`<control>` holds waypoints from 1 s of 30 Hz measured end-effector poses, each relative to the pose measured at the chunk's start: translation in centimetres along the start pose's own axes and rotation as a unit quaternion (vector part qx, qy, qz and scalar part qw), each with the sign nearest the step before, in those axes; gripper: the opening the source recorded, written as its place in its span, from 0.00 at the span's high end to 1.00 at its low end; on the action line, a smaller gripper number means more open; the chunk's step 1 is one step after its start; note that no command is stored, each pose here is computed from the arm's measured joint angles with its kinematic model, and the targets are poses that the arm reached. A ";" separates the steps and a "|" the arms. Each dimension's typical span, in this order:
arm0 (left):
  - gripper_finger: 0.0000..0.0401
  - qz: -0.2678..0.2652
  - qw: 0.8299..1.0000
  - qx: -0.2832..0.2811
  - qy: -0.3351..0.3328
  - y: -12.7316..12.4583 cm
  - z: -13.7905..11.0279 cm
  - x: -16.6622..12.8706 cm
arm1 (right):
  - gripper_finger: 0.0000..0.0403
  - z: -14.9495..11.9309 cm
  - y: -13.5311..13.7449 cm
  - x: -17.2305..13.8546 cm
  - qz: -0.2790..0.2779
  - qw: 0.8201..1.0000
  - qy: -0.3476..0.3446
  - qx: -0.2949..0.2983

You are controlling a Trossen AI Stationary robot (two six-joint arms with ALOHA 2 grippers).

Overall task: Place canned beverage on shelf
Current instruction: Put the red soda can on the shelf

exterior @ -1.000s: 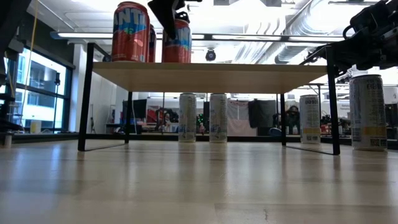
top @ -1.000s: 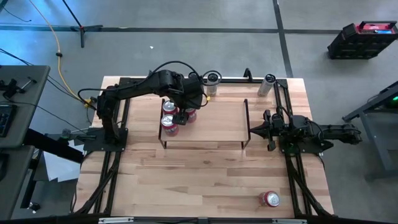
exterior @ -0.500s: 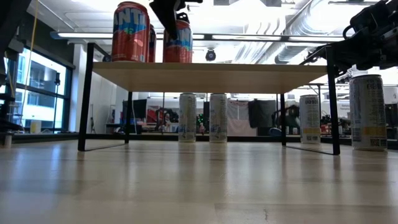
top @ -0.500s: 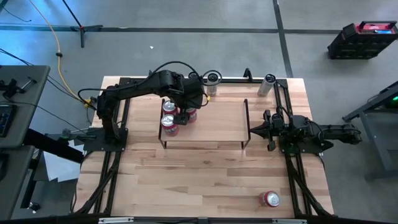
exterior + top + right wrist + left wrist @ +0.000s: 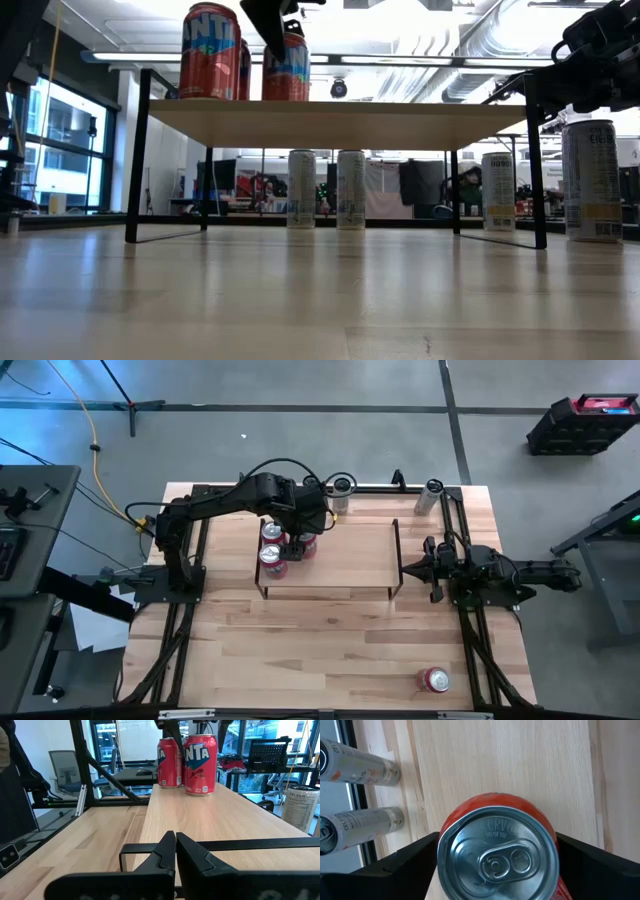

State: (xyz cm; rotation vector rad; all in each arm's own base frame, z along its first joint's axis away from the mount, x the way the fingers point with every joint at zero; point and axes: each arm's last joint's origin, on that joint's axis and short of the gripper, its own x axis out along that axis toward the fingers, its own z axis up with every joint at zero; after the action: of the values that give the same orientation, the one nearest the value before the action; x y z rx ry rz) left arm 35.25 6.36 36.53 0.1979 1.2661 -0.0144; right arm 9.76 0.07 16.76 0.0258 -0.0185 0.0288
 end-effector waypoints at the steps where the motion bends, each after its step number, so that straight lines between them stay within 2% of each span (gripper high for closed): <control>1: 0.09 0.000 1.000 0.000 0.000 0.0 0.0 0.0 | 1.00 0.0 0.0 0.0 0.000 1.000 0.000 0.000; 9: 0.07 0.018 1.000 0.001 0.003 0.1 -0.2 -0.3 | 1.00 0.0 0.0 0.0 0.000 1.000 0.000 0.000; 26: 0.07 0.029 0.999 0.016 -0.041 -1.1 -0.9 -3.3 | 1.00 0.0 0.0 0.0 0.000 1.000 0.000 0.000; 30: 0.07 0.051 0.997 0.014 -0.064 -1.3 -0.8 -4.5 | 1.00 0.0 0.0 0.0 0.000 1.000 0.000 0.000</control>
State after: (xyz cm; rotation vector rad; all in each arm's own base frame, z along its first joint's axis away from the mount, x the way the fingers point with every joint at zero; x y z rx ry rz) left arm 32.96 4.79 40.36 0.2813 1.1279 0.0434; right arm 9.76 0.07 16.76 0.0257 -0.0188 0.0287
